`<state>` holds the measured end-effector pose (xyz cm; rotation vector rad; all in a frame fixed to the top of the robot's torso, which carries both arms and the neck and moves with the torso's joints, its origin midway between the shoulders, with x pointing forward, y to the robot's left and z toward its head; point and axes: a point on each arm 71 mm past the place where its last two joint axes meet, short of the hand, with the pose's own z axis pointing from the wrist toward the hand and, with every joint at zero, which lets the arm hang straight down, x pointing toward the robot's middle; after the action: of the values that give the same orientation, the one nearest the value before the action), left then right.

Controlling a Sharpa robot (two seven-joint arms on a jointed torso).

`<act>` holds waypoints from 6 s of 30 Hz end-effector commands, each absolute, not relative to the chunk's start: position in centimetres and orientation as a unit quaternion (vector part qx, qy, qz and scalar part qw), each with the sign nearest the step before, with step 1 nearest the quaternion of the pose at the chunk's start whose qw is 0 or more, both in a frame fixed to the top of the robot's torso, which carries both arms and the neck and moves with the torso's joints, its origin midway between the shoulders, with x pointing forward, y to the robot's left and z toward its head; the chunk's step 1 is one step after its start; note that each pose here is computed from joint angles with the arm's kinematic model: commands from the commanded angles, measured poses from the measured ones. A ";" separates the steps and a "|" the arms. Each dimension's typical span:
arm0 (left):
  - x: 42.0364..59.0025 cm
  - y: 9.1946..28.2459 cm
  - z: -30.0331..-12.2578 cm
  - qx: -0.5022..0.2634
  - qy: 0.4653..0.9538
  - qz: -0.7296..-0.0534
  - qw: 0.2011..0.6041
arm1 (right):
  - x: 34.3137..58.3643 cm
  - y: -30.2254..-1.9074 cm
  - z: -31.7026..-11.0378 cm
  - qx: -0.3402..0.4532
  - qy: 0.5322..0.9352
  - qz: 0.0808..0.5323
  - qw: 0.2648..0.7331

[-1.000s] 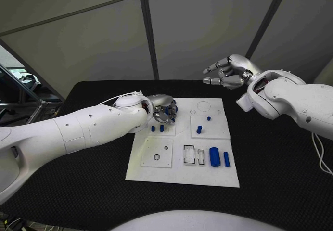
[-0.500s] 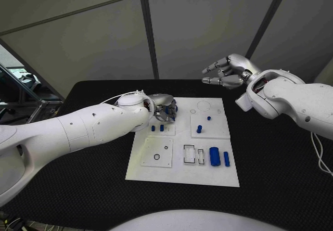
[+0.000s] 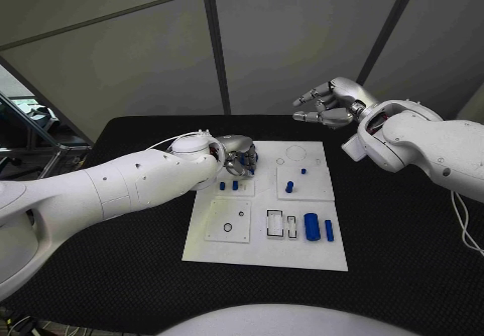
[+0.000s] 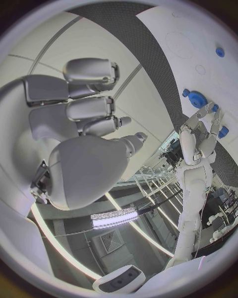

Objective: Assemble the parts on the task board

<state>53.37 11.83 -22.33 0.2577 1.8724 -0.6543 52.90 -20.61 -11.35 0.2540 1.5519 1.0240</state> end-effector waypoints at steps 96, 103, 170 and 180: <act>52.1 17.8 -21.8 0.046 0.795 -0.266 0.543 | 53.0 -21.0 -11.4 0.109 0.667 0.440 0.591; 52.1 17.8 -22.0 0.047 0.799 -0.264 0.538 | 53.0 -21.1 -11.4 0.110 0.666 0.440 0.592; 50.4 24.4 -16.9 -0.400 0.542 -0.617 0.406 | 48.7 -19.5 -19.9 -0.192 0.733 0.193 0.623; 50.3 24.3 -16.9 -0.401 0.543 -0.617 0.403 | 49.0 -19.2 -20.3 -0.192 0.737 0.191 0.619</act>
<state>50.37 24.40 -17.16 -1.0117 1.3902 -1.5283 49.01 -19.27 -20.31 -0.4235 1.6936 0.4440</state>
